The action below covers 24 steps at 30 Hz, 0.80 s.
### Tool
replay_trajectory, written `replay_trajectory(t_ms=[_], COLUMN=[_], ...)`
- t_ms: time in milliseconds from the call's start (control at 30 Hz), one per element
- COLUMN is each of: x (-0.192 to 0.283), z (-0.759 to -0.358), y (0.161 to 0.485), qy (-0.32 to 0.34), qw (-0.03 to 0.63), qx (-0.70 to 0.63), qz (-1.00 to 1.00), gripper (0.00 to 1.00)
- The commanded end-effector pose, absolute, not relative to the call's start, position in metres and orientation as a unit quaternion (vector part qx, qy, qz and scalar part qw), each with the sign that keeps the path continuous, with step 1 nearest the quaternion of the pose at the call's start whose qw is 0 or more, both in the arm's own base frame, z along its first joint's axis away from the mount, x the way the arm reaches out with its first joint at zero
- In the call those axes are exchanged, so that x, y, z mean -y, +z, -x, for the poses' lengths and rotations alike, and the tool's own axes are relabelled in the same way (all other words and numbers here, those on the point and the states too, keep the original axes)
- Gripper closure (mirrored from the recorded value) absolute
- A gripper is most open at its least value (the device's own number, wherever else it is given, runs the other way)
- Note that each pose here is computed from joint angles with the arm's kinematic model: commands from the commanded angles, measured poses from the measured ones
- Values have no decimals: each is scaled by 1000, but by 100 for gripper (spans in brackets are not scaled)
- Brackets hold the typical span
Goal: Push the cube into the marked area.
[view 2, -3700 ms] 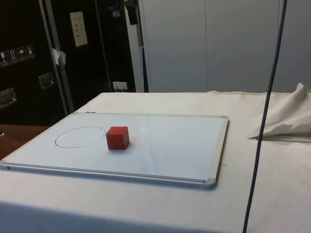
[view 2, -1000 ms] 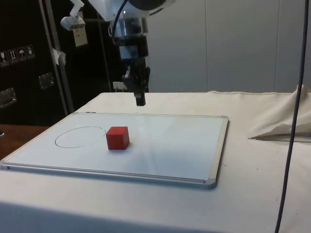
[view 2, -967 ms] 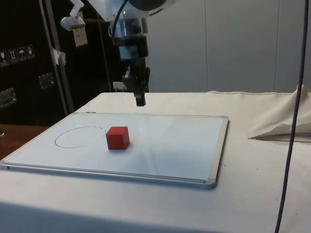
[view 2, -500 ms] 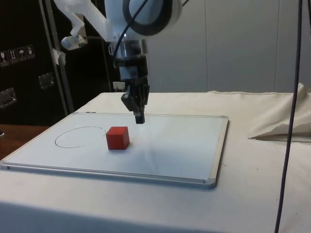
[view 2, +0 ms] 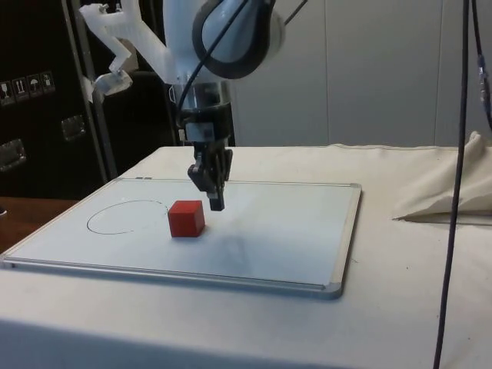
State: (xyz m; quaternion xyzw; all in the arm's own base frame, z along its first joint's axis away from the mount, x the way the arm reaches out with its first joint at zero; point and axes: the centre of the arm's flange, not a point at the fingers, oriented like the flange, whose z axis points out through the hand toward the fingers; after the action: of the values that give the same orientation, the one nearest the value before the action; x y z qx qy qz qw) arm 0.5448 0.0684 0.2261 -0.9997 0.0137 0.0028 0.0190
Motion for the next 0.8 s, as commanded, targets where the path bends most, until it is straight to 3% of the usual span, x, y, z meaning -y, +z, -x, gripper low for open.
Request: replay_trajectory(t_ms=[0, 767], x=[-71, -76], z=[-547, -573], y=[224, 203], qy=[1, 4], qw=[21, 22], qx=[-15, -20], qz=[1000, 1000], gripper=[100, 100])
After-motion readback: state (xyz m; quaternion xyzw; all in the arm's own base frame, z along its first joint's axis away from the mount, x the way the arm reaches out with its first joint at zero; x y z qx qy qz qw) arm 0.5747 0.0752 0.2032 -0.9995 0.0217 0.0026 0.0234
